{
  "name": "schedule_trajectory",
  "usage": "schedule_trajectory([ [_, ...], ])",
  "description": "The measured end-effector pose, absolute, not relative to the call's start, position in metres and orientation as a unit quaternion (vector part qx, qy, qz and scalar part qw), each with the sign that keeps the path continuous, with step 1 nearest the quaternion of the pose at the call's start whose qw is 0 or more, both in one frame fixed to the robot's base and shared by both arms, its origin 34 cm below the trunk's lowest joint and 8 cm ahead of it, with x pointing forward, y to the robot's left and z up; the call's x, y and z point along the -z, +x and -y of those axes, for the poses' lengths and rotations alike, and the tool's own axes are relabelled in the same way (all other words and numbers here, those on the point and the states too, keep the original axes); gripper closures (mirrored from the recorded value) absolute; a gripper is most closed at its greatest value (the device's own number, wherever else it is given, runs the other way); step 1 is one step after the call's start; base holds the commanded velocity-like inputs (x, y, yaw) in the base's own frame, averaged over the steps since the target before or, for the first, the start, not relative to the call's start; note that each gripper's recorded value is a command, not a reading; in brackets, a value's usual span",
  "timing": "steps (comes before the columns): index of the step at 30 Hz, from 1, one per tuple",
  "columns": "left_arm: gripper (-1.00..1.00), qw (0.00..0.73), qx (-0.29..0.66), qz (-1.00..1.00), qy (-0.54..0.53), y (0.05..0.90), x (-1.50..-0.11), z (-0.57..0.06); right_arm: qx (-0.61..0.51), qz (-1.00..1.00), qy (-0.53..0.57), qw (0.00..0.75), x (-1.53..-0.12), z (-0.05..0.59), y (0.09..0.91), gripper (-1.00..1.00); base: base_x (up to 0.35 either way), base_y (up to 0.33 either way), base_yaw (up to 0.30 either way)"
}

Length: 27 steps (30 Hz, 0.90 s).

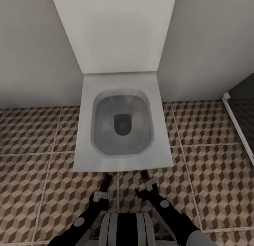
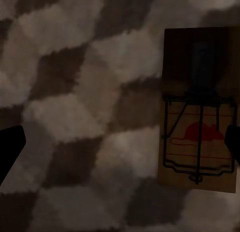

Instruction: Take the four mousetraps from the cabinet in the bathroom and place them on the bathroom floor. Make sure all four end up on the same floor surface, and ensure that at least two of them are either under or directly next to the same bathroom sink.

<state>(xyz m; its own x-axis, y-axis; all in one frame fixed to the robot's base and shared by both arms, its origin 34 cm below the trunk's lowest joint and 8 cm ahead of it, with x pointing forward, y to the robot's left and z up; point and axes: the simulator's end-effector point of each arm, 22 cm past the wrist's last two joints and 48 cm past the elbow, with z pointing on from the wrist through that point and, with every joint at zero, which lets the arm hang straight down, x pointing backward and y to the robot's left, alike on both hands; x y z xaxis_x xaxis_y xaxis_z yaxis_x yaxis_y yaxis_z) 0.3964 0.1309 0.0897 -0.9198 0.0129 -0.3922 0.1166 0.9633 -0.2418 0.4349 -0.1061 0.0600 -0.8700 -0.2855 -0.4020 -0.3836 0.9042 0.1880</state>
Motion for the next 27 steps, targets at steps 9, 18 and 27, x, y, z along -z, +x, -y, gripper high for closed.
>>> schedule_trajectory([
  [9,1.00,0.197,0.131,-0.971,0.033,0.3962,-0.0896,-0.1309,-0.132,-0.958,-0.174,0.186,-0.0600,0.1061,0.4349,-1.00,0.000,0.000,0.000],
  [18,1.00,0.197,0.131,-0.971,0.033,0.3963,-0.0896,-0.1309,-0.130,-0.958,-0.174,0.186,-0.0598,0.1068,0.4351,-1.00,0.000,0.000,0.000],
  [27,1.00,0.197,0.136,-0.970,0.030,0.3965,-0.0908,-0.1233,-0.130,-0.959,-0.173,0.185,-0.0594,0.1072,0.4346,-1.00,0.000,0.000,0.000],
])
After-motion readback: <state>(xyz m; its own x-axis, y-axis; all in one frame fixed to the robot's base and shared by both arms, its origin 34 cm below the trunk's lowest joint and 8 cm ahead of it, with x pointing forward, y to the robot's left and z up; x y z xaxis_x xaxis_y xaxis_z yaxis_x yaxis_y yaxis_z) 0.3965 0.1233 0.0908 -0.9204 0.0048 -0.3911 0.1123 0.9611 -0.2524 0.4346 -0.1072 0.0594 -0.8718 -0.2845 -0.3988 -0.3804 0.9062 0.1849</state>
